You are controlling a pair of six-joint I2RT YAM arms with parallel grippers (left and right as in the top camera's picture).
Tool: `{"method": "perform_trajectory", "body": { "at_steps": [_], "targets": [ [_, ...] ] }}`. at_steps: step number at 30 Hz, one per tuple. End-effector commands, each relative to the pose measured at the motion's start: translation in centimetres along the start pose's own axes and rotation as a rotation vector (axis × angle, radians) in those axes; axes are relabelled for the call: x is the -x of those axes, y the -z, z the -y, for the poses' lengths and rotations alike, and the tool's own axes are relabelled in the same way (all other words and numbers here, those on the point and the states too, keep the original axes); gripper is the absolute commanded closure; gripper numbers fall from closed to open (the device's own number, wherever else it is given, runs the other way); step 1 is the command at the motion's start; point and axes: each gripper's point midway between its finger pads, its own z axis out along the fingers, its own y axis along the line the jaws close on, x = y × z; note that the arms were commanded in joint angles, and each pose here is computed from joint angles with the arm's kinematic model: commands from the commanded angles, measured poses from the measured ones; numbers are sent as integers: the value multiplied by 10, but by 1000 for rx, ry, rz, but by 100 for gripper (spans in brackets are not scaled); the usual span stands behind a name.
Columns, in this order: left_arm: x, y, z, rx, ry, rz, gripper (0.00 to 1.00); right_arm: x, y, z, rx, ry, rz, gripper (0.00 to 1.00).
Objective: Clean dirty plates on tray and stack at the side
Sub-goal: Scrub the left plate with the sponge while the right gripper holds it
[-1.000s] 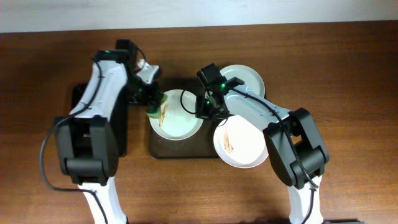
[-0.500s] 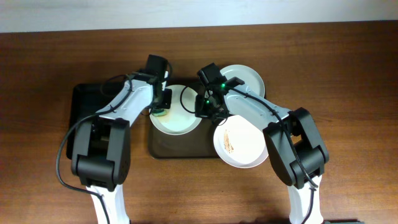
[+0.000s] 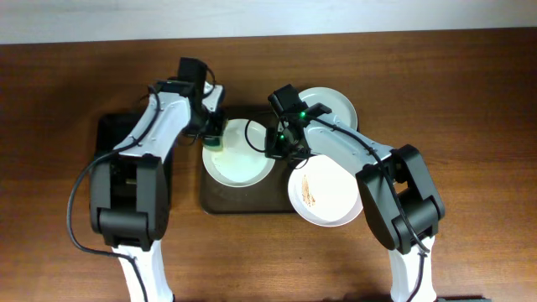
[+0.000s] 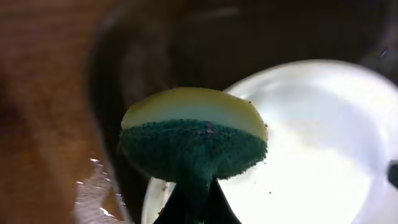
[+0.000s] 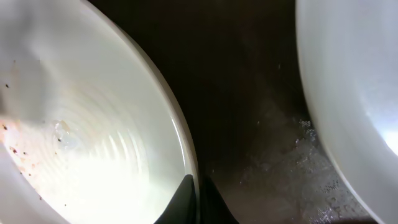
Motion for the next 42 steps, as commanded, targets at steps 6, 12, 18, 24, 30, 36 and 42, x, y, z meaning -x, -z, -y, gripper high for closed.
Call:
{"method": "perform_trajectory", "body": {
  "at_steps": [6,12,18,24,30,36,42],
  "targets": [
    [-91,-58,-7,260,89,-236,99,-3,-6,3,-9,8,-11,96],
    [-60,-15,78,-354,6,-240,99,-3,-6,3,-8,8,-9,96],
    [-15,17,-6,15,62,-141,99,-4,-10,-6,67,11,-18,96],
    [-13,15,-5,12,49,-132,99,-12,-15,19,172,-88,-114,96],
    [-20,-30,19,45,-33,-182,99,-11,-15,16,177,-80,-108,96],
    [-61,-66,28,28,45,-363,99,-12,-15,15,178,-78,-107,96],
    [-88,-34,88,-453,-199,-451,99,-12,-16,14,180,-73,-107,96]
  ]
}}
